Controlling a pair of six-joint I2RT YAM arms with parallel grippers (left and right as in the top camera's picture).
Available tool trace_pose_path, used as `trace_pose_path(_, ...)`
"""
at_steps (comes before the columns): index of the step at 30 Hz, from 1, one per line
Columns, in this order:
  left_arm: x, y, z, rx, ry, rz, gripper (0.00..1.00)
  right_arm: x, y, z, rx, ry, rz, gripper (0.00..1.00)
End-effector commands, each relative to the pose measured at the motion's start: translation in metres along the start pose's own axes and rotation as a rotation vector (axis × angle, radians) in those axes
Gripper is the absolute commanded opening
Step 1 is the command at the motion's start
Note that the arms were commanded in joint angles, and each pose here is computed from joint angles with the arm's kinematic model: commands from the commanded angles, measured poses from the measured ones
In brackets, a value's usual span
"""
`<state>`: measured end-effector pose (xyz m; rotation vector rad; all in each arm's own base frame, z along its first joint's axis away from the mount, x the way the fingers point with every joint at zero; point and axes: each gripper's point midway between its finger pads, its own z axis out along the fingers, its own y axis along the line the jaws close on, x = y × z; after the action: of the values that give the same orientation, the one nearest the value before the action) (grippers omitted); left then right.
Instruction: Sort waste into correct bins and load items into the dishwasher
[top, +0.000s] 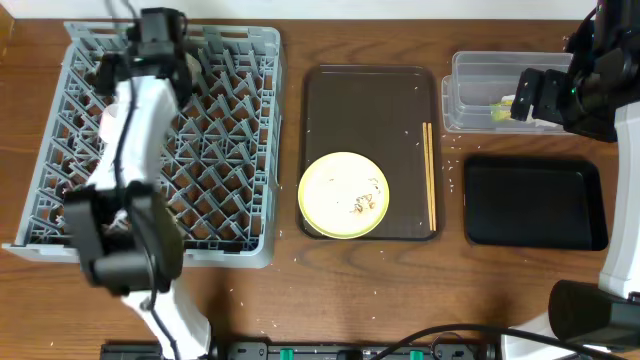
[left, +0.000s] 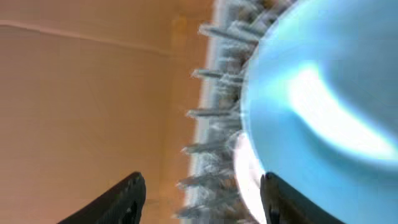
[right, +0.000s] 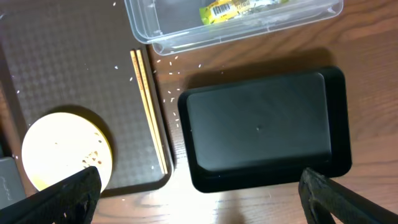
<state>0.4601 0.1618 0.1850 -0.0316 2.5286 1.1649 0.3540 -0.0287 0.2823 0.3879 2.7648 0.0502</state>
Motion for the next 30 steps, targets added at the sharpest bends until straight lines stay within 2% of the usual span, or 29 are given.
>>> trace_pose_path(1, -0.017, -0.011, -0.033, 0.369, -0.125, -0.245, 0.61, 0.001, -0.002, -0.009, 0.003, -0.024, -0.013, 0.99)
trace_pose_path(5, -0.028, -0.014, -0.052, 0.496, -0.198, -0.273, 0.60, 0.001, -0.002, -0.009, 0.003, -0.024, -0.014, 0.99)
trace_pose_path(10, -0.044, -0.059, -0.081, 0.798, -0.272, -0.247, 0.60, 0.001, -0.002, -0.009, 0.003, -0.024, -0.013, 0.99)
trace_pose_path(12, -0.045, -0.072, -0.083, 0.853, -0.268, -0.235, 0.59, 0.001, -0.002, -0.009, 0.003, -0.024, -0.014, 0.99)
trace_pose_path(17, -0.034, -0.090, -0.060, 0.835, -0.187, -0.211, 0.59, 0.001, -0.002, -0.009, 0.003, -0.024, -0.014, 0.99)
trace_pose_path(19, -0.032, -0.093, -0.052, 0.819, -0.172, -0.208, 0.55, 0.001, -0.002, -0.009, 0.003, -0.024, -0.014, 0.99)
trace_pose_path(24, -0.029, -0.108, -0.038, 0.819, -0.149, -0.171, 0.54, 0.001, -0.002, -0.009, 0.003, -0.024, -0.014, 0.99)
trace_pose_path(30, -0.015, -0.108, -0.004, 0.678, -0.065, -0.146, 0.52, 0.001, -0.002, -0.009, 0.003, -0.024, -0.014, 0.99)
